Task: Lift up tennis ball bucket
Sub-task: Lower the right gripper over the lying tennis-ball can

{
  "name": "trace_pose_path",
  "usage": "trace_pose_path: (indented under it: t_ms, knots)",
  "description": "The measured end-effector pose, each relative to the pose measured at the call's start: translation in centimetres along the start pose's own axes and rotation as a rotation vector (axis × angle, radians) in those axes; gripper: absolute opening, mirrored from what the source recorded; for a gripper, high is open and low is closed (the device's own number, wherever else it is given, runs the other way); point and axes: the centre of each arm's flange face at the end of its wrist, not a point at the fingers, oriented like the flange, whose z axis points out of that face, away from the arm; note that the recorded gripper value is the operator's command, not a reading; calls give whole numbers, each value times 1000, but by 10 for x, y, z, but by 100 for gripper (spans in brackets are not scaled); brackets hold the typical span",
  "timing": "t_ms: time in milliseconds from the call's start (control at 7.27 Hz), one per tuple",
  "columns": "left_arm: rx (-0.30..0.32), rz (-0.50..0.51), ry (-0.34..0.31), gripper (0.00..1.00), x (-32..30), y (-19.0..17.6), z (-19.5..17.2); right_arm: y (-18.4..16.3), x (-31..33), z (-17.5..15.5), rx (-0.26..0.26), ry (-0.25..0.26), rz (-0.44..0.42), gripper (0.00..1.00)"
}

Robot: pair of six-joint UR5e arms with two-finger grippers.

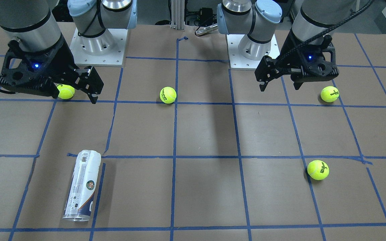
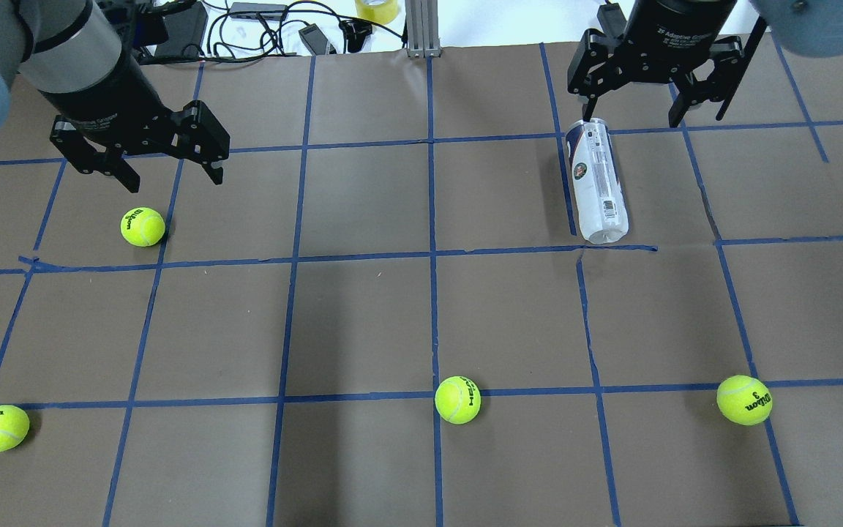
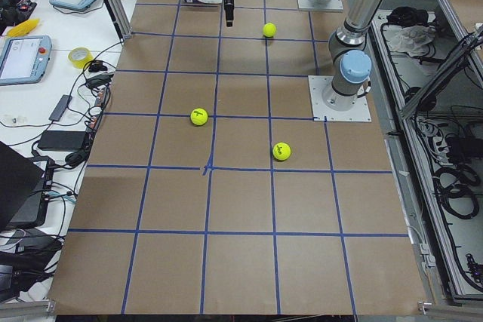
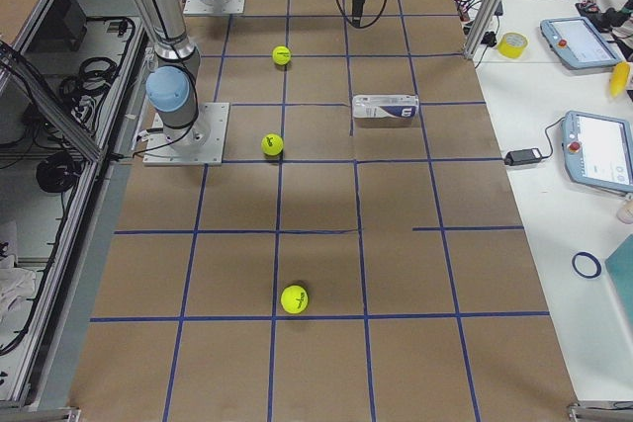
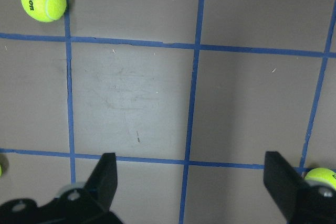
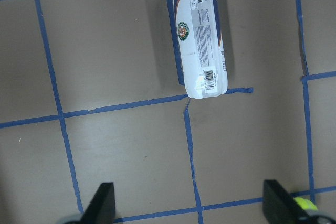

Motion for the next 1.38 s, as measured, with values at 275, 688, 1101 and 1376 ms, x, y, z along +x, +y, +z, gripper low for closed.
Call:
trace_pose_path:
  t_ms: [275,688,1101,1376]
  knots:
    - [10,-2,-1,100,-1,0,-4,-4,2,6,-5,8,-3,100]
    - [9,-4,-2,100,-1,0,-3,-74,15,48,77,1,29,100]
    - [6,-3,-3,100,-1,1,-1,-187,38,129,89,1,49,100]
    - [6,-2,-3,100,0,2,-2,-229,39,194,86,3,47,100]
